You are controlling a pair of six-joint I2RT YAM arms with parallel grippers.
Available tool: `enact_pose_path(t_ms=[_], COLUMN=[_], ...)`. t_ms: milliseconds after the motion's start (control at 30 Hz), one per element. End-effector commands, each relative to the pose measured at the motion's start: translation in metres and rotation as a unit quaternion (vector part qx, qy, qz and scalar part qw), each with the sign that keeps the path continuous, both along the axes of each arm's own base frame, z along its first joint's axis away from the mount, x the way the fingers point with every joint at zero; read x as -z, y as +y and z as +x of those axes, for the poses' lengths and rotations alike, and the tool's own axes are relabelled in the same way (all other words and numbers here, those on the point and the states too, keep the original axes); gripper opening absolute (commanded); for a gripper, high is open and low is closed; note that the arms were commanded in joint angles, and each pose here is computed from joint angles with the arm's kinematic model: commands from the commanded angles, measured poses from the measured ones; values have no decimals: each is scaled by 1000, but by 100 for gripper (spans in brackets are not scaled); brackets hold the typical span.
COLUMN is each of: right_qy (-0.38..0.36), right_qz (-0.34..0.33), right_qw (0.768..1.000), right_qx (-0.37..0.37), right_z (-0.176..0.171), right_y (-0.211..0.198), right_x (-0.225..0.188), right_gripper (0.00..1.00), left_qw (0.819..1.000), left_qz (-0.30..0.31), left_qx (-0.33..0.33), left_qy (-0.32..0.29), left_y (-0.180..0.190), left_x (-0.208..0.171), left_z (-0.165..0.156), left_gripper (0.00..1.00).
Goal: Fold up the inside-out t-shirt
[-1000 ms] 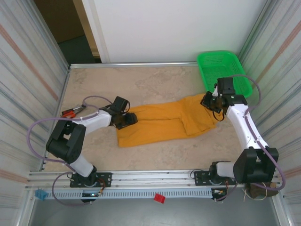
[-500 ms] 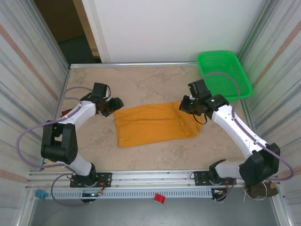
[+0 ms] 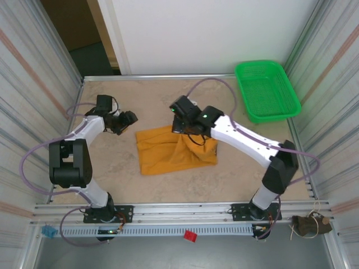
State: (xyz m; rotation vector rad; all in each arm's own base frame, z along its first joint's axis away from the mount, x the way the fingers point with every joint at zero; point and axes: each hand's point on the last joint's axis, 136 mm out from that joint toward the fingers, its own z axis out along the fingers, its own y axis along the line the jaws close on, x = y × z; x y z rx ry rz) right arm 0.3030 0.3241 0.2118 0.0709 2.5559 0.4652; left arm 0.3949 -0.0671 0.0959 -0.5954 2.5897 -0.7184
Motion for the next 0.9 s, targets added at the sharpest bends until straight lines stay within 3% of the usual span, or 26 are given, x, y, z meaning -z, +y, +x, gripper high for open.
enact_pose_path(t_ms=[0, 333, 500, 600, 667, 800, 867], right_qy=[-12, 8, 37, 42, 15, -19, -12], right_qz=[-4, -22, -48, -29, -7, 20, 5], right_qw=[1000, 999, 994, 987, 984, 985, 988], right_qx=[8, -44, -87, -155, -175, -172, -156], right_z=[4, -5, -6, -11, -11, -4, -4], right_y=[25, 90, 113, 133, 134, 101, 71], right_x=[-4, 23, 63, 62, 38, -12, -7], right_gripper=[0, 0, 0, 45, 63, 67, 66], left_qw=[1000, 999, 999, 999, 999, 998, 998], left_qz=[-22, -36, -35, -36, -38, -54, -56], left_qx=[12, 1, -1, -6, -12, -25, -25], left_qy=[-11, -9, -9, -8, -10, -21, -24], left_y=[1, 13, 14, 14, 14, 9, 2], left_x=[-4, 0, -1, -3, -6, -18, -22], left_z=[8, 8, 0, -8, -14, -35, -52], left_gripper=[64, 64, 64, 64, 64, 64, 64])
